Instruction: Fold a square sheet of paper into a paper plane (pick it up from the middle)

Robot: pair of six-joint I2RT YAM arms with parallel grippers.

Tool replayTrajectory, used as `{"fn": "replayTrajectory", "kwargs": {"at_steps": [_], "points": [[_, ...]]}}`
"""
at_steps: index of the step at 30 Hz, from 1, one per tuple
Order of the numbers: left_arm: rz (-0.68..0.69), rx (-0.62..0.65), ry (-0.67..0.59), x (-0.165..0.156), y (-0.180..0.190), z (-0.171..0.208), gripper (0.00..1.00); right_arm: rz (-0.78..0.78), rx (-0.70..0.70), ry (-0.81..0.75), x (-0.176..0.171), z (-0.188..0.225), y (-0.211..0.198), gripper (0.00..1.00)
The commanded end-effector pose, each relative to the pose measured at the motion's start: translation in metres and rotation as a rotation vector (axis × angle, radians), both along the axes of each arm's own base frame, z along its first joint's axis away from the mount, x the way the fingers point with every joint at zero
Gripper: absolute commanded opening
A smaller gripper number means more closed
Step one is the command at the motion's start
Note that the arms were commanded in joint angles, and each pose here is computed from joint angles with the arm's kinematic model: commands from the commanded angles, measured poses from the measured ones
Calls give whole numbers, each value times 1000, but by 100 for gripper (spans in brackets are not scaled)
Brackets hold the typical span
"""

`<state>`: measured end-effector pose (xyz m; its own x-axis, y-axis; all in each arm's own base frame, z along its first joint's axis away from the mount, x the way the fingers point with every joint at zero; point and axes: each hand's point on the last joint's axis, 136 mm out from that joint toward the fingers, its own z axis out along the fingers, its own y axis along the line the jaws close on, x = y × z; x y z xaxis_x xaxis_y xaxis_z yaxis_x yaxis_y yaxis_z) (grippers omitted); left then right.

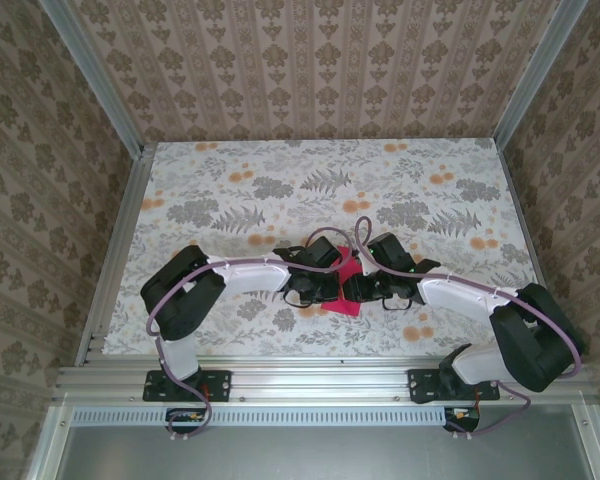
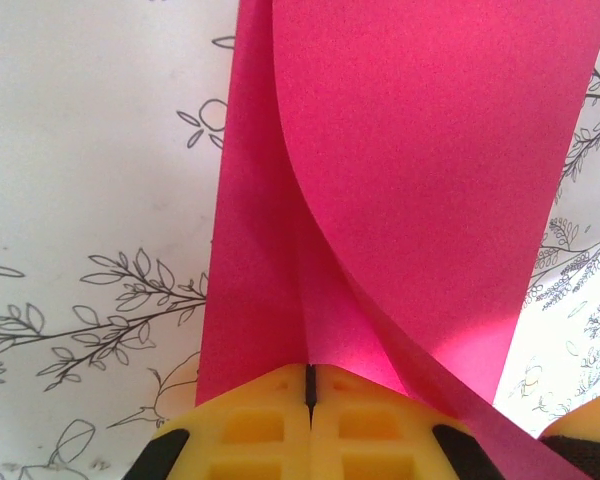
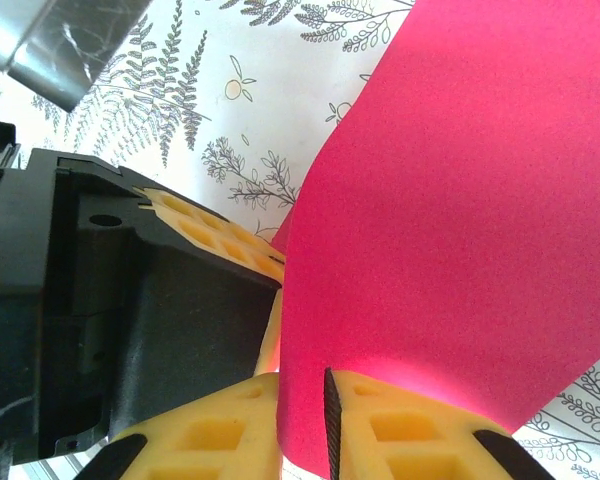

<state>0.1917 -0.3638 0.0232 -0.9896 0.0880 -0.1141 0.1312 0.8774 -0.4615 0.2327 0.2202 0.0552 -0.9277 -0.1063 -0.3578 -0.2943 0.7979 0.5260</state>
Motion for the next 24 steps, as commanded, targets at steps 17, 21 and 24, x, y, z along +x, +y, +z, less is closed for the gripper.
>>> {"fn": "replayTrajectory", "kwargs": {"at_steps": [17, 21, 24], "points": [[-6, -5, 18, -2, -1, -3, 0, 7, -40, 8, 4, -6, 0, 11], [-7, 6, 17, -3, 1, -4, 0, -4, -78, 1, 5, -7, -7, 6], [-8, 16, 20, -4, 3, -6, 0, -14, -94, 0, 7, -8, -10, 4]]}}
